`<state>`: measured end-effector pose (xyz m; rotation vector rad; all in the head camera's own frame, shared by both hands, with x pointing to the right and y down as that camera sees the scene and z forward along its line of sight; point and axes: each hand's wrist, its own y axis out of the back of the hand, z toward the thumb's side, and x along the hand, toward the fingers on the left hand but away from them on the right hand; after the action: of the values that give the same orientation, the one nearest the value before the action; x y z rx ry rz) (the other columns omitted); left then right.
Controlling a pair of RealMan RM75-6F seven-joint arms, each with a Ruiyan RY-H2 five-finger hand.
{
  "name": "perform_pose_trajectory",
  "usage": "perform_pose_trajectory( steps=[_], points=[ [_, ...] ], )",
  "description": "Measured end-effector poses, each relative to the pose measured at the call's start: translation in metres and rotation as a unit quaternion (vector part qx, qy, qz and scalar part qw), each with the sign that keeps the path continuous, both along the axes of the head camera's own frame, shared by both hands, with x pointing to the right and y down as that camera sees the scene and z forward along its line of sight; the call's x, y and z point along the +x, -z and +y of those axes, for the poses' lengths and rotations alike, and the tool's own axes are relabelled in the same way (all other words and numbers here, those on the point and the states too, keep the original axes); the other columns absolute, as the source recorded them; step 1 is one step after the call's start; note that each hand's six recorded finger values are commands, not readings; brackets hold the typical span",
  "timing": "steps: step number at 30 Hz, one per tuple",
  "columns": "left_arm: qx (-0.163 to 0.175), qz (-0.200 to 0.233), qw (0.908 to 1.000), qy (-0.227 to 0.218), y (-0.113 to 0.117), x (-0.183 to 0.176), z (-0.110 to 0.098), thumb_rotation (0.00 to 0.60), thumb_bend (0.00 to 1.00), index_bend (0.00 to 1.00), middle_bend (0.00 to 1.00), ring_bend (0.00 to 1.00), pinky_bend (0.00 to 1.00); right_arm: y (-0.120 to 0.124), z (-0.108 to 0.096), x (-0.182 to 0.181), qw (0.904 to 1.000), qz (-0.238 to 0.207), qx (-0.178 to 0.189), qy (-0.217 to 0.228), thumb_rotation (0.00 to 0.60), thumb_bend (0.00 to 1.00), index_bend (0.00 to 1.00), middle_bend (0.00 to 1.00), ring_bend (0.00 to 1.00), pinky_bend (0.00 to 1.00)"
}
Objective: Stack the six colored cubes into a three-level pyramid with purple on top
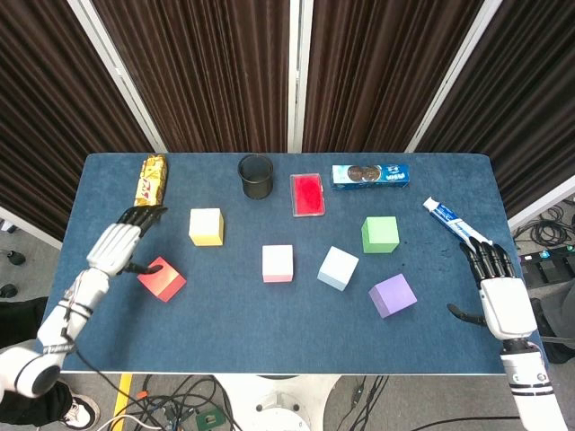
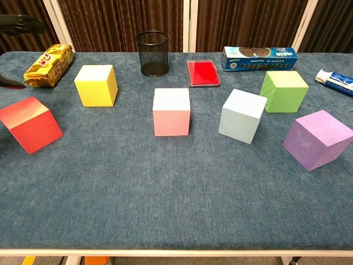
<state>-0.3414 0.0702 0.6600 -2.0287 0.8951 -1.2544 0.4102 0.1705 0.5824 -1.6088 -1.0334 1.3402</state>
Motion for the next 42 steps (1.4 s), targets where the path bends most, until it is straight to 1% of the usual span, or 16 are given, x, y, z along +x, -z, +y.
perform_pose_trajectory(
  steps=[3,7,12,16,18,21,23,27,31,37,42],
  points=[
    [-0.014,-0.002,0.9999,-0.001,-0.012,0.004,-0.017,0.6,0.14,0.08,0.06,0.0,0.02,0.0,-0.003,-0.003,1.0,-0.001,0.002,0.002,0.6,0.0,0.0,0.0,0.0,0.0],
    [-0.038,0.005,0.9993,0.004,-0.028,0.015,-0.038,0.6,0.14,0.07,0.06,0.0,0.02,-0.002,-0.006,-0.004,1.0,-0.001,0.001,0.001,0.6,0.0,0.0,0.0,0.0,0.0],
    [-0.05,0.013,0.9986,0.012,-0.044,0.028,-0.056,0.6,0.14,0.07,0.07,0.0,0.03,-0.004,-0.008,-0.005,1.0,-0.004,-0.001,-0.002,0.6,0.0,0.0,0.0,0.0,0.0],
    [-0.067,0.011,0.9974,0.022,-0.061,0.031,-0.068,0.6,0.15,0.07,0.07,0.0,0.03,0.0,-0.011,-0.008,0.9999,-0.009,0.006,0.0,0.6,0.0,0.0,0.0,0.0,0.0],
    [-0.074,0.013,0.9968,0.027,-0.066,0.031,-0.071,0.6,0.15,0.07,0.08,0.0,0.03,0.001,-0.012,-0.008,0.9999,-0.008,0.008,-0.001,0.6,0.0,0.0,0.0,0.0,0.0],
    [-0.087,0.018,0.9955,0.034,-0.074,0.033,-0.074,0.6,0.15,0.07,0.12,0.0,0.03,0.001,-0.014,-0.005,0.9999,-0.006,0.009,-0.005,0.6,0.0,0.0,0.0,0.0,0.0],
    [-0.098,0.026,0.994,0.039,-0.078,0.036,-0.072,0.6,0.15,0.07,0.14,0.0,0.03,-0.001,-0.014,-0.004,0.9999,-0.005,0.007,-0.006,0.6,0.0,0.0,0.0,0.0,0.0],
    [-0.122,0.047,0.9904,0.045,-0.083,0.043,-0.068,0.6,0.15,0.07,0.15,0.0,0.03,-0.004,-0.014,-0.001,0.9999,-0.002,0.002,-0.011,0.6,0.0,0.0,0.0,0.0,0.0],
    [-0.141,0.063,0.9873,0.038,-0.087,0.055,-0.063,0.6,0.15,0.07,0.16,0.0,0.03,-0.005,-0.013,0.003,0.9999,-0.001,0.001,-0.014,0.6,0.0,0.0,0.0,0.0,0.0],
    [-0.151,0.078,0.985,0.03,-0.089,0.068,-0.06,0.6,0.15,0.07,0.16,0.0,0.03,-0.003,-0.012,0.007,0.9998,0.0,0.002,-0.019,0.6,0.0,0.0,0.0,0.0,0.0],
    [-0.148,0.071,0.9857,0.037,-0.087,0.058,-0.063,0.6,0.15,0.07,0.15,0.0,0.03,-0.002,-0.012,0.01,0.9998,0.0,0.004,-0.021,0.6,0.0,0.0,0.0,0.0,0.0]
  ],
)
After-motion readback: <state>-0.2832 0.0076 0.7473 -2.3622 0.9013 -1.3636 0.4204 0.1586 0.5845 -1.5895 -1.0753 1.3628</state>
